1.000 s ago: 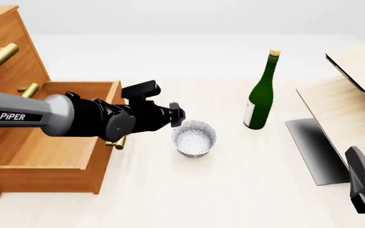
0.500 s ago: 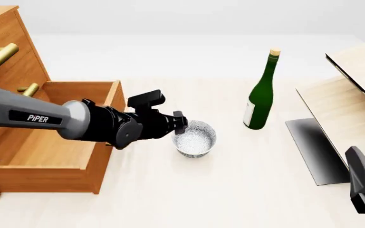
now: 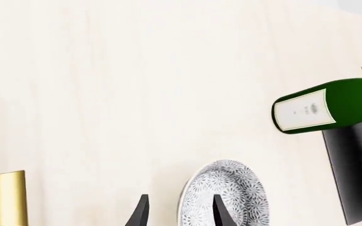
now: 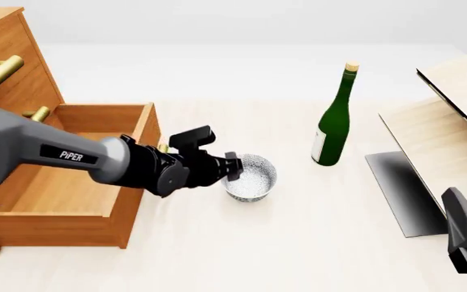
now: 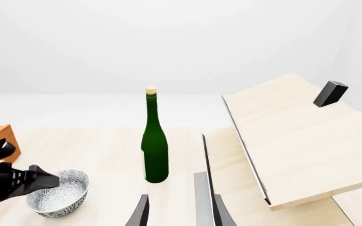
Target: Put the bowl in the bottom drawer of the cabinet and close it.
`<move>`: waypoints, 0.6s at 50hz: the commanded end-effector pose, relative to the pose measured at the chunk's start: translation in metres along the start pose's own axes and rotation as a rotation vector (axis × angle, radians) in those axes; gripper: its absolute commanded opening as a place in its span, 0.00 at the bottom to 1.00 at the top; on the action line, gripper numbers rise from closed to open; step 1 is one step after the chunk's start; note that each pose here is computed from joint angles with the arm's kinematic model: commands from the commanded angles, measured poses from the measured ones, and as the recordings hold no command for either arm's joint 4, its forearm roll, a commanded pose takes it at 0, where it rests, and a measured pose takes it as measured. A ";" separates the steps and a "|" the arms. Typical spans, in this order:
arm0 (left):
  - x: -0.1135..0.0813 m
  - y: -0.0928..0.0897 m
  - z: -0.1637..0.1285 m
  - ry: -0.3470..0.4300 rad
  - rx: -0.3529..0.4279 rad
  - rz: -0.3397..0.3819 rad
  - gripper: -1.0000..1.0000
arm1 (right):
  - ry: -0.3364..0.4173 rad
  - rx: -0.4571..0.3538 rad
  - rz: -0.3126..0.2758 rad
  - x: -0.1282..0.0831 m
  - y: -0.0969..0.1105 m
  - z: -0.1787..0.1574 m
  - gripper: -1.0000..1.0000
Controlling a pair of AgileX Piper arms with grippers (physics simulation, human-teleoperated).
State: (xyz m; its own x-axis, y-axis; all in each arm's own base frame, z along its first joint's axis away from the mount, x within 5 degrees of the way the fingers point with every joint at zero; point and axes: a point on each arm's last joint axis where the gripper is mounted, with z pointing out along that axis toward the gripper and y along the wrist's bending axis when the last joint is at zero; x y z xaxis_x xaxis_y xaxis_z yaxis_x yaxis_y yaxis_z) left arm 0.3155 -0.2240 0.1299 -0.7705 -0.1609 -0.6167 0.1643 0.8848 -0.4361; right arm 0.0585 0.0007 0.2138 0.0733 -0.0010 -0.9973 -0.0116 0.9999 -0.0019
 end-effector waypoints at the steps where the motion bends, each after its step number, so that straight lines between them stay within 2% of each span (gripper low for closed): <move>1: 0.005 0.003 0.007 0.014 -0.008 -0.010 1.00 | 0.000 0.000 0.000 0.000 0.000 0.000 1.00; 16: 0.005 0.008 0.012 0.019 -0.021 -0.005 1.00 | 0.000 0.000 0.000 0.000 0.000 0.000 1.00; 17: 0.006 0.007 0.012 0.019 -0.020 -0.004 0.00 | 0.000 0.000 0.000 0.000 0.000 0.000 1.00; 30: -0.003 0.005 -0.003 -0.020 0.001 0.012 0.00 | 0.000 0.000 0.000 0.000 0.000 0.000 1.00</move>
State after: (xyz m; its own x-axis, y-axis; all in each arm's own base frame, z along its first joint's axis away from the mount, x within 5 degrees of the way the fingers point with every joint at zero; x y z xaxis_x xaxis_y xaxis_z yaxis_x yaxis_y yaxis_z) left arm 0.3179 -0.2215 0.1227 -0.7720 -0.1592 -0.6154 0.1590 0.8890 -0.4295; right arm 0.0585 0.0007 0.2138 0.0733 -0.0011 -0.9973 -0.0116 0.9999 -0.0019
